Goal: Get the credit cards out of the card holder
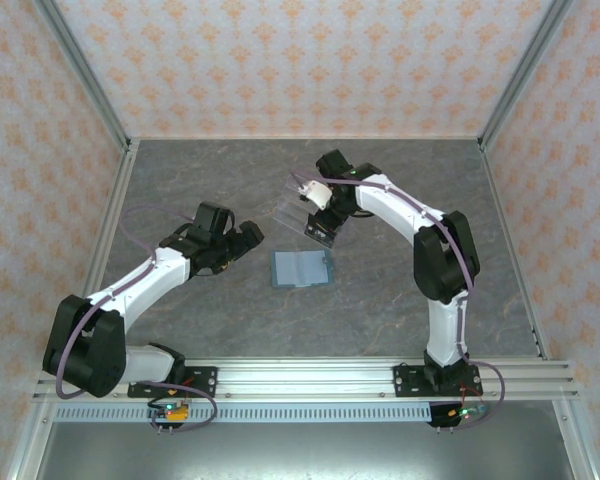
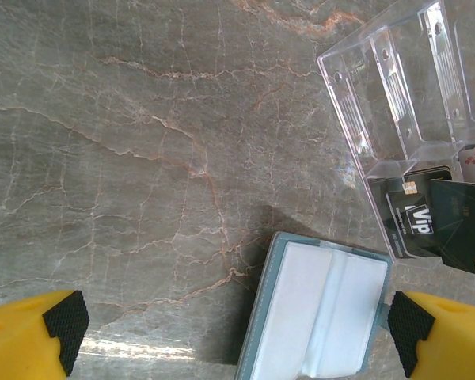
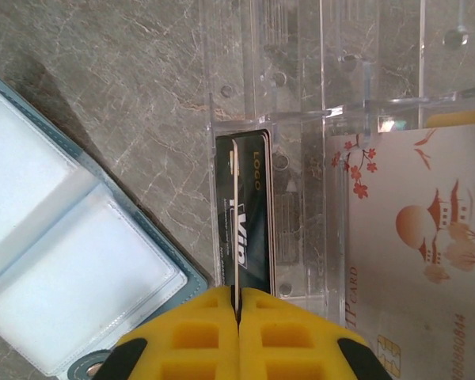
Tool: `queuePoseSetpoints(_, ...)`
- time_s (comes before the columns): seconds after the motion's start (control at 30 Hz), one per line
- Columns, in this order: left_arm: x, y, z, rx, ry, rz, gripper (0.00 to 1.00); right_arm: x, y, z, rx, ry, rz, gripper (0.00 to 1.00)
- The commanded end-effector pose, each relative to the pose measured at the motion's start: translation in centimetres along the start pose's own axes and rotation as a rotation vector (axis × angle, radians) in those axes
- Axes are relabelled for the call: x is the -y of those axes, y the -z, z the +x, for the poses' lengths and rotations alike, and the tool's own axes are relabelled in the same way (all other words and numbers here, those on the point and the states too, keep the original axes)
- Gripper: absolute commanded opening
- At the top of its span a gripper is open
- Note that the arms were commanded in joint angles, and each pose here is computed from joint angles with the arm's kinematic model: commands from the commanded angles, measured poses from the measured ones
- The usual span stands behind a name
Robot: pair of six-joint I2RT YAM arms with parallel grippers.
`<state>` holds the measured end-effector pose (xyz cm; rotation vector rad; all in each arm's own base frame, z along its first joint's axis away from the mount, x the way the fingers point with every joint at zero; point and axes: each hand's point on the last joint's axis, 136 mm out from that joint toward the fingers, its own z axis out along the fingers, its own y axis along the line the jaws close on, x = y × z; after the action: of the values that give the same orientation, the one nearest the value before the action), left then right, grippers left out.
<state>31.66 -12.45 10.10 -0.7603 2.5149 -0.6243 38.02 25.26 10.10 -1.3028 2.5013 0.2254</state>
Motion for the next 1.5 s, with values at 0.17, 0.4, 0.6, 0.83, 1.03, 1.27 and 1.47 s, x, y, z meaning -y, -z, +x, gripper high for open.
queuePoseSetpoints(0.17,0.0,0.5,-0.5,0.009,-0.019,-0.008,1.0,0.9,-0.2,-0.7,-0.002,0.022,0.046,0.0)
queuePoseSetpoints(0.4,0.0,0.5,-0.5,0.008,-0.024,-0.009,1.0,0.9,-0.8,-0.6,-0.016,0.021,0.038,0.03)
queuePoseSetpoints(0.6,0.0,0.5,-0.5,0.008,-0.018,-0.01,1.0,0.7,-1.0,-0.6,-0.012,0.013,0.028,0.15)
queuePoseSetpoints(0.83,-0.1,0.4,-0.7,0.007,0.006,-0.008,1.0,0.9,0.6,-1.4,0.023,-0.027,0.051,0.25)
queuePoseSetpoints(1.03,-0.7,0.6,-1.0,0.018,0.008,-0.03,1.0,0.9,4.0,-2.6,0.128,-0.122,0.08,0.39)
queuePoseSetpoints(1.27,-2.2,2.3,-2.3,0.087,-0.048,-0.137,1.0,2.4,9.8,-2.6,0.35,-0.366,0.225,0.62)
queuePoseSetpoints(1.47,-3.3,5.8,-5.3,0.231,-0.128,-0.262,1.0,5.2,15.7,0.3,0.539,-0.592,0.449,0.73)
